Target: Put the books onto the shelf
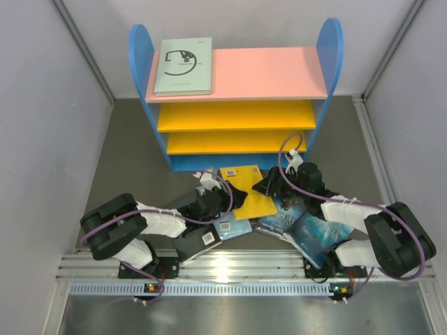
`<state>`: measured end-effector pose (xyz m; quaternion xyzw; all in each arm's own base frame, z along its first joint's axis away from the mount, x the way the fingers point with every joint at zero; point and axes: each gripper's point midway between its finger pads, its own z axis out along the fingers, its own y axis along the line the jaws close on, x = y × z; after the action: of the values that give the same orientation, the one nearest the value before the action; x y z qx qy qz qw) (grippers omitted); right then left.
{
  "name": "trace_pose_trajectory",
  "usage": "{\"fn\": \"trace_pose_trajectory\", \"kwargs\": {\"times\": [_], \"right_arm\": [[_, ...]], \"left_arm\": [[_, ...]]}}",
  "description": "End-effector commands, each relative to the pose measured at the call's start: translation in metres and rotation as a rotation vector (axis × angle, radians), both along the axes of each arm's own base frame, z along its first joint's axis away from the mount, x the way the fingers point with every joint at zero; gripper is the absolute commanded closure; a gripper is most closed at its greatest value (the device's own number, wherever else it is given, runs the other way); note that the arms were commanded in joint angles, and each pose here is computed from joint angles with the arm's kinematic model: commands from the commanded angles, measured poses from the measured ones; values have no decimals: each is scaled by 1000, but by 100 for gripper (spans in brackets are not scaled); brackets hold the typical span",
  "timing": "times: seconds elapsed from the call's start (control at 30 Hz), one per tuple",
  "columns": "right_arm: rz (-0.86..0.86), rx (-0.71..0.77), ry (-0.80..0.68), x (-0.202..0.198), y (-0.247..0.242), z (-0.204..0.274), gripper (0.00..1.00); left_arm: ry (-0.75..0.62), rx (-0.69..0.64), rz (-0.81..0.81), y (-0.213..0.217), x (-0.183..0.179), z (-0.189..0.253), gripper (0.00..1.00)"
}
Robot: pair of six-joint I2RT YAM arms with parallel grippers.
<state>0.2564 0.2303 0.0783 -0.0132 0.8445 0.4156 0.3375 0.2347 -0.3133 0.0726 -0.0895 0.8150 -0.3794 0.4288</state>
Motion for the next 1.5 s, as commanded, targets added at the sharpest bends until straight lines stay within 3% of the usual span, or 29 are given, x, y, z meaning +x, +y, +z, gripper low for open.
{"fn": "trace_pose_trajectory", "kwargs": {"times": [0.0,0.07,0.13,0.17,0.37,0.5,0.67,1.07,1.47], "right_arm": [[55,-67,208,-52,-12,-47,11],[51,-76,225,-58,-16,-55,12],[48,-73,237,-62,-18,-58,11],[50,-72,238,-65,-19,-60,11],[23,-44,229,-75,-25,-55,9],[16,84,162,-84,-19,-24,6],[19,138,136,-98,-19,-6,1],[83,386,78,-121,-1,42,0],[129,376,86,-143,31,45,0]], "left_arm": [[201,132,-137,15,-47,-64,49],[200,129,-131,17,-47,-64,68],[199,130,-130,17,-47,-63,95],[196,127,-132,17,-47,-62,100],[161,58,-178,16,-55,-47,100],[89,-36,-195,21,-62,-13,100],[-19,-140,-205,33,-68,33,100],[-116,-303,-255,40,-83,89,100],[-201,-528,-267,48,-92,163,100]]}}
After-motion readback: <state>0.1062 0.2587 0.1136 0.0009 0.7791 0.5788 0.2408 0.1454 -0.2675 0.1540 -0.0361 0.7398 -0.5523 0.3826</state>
